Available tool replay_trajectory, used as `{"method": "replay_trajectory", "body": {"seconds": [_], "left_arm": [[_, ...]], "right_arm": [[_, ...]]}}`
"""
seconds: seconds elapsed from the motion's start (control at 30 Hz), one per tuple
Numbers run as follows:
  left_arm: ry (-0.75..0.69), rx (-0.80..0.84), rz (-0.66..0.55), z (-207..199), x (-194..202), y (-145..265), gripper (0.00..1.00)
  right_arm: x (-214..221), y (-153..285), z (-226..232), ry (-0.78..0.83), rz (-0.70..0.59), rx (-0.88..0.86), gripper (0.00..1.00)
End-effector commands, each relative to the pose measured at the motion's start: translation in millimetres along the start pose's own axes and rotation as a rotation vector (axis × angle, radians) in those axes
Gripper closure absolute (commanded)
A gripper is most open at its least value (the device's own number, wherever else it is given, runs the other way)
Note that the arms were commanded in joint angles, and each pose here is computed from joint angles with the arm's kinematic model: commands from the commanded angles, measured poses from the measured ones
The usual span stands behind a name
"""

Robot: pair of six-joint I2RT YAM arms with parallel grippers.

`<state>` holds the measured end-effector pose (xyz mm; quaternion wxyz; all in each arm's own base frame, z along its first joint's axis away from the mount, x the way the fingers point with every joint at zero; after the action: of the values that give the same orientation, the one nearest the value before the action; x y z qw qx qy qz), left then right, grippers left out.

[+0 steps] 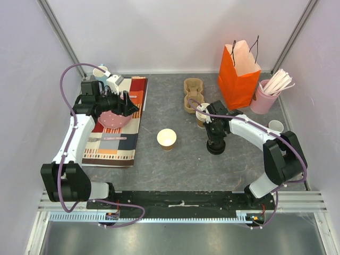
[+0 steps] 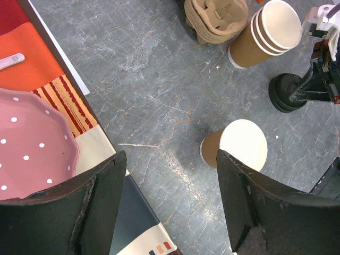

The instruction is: Pack the takeout coffee

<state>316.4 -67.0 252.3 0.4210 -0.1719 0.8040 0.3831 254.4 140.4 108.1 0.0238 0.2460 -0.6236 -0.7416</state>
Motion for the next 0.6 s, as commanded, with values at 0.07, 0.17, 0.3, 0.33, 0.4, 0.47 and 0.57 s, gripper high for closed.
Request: {"method": "replay_trajectory", "body": {"seconds": [0.07,0.17,0.3,0.33,0.4,0.47,0.57], "left_arm": [[-0.063,0.023,-0.025,-6,-4,4,0.24],[-0.064,0.031,-0.027,-7,-4,5,0.24],[-0.064,0.032,-0.028,-7,-4,4,0.24],[-0.062,0.032,-0.028,-7,-4,4,0.24],[-0.061,0.034,-0.027,-7,-4,3,0.24],[-0.063,0.032,-0.029,-7,-4,4,0.24],[-0.062,0.031,-0.028,-7,-4,4,0.24]], "right_arm": [[-6,13,4,-0.027,-0.024,-0.016,1.0],[-10,22,5,-0.035,-0.043,-0.009,1.0],[-16,37,6,-0.029,-0.092,-0.001,1.0],[-17,42,7,-0.022,-0.107,-0.004,1.0],[-20,45,6,-0.018,-0.124,0.007,1.0],[-20,47,5,-0.011,-0.128,0.015,1.0],[-21,54,9,0.017,-0.133,-0.002,1.0]]}}
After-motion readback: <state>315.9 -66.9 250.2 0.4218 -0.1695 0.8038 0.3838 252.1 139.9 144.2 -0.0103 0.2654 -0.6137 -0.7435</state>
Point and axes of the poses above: each gripper's point midway between its finger pads, its own y axis back along the fingers, its own z axis along the line the jaws close on, x = y × z, the point moved 6 cm from there along y, back along the fingers, and after that the axes turned 3 degrees about y, right-handed, at the moved point
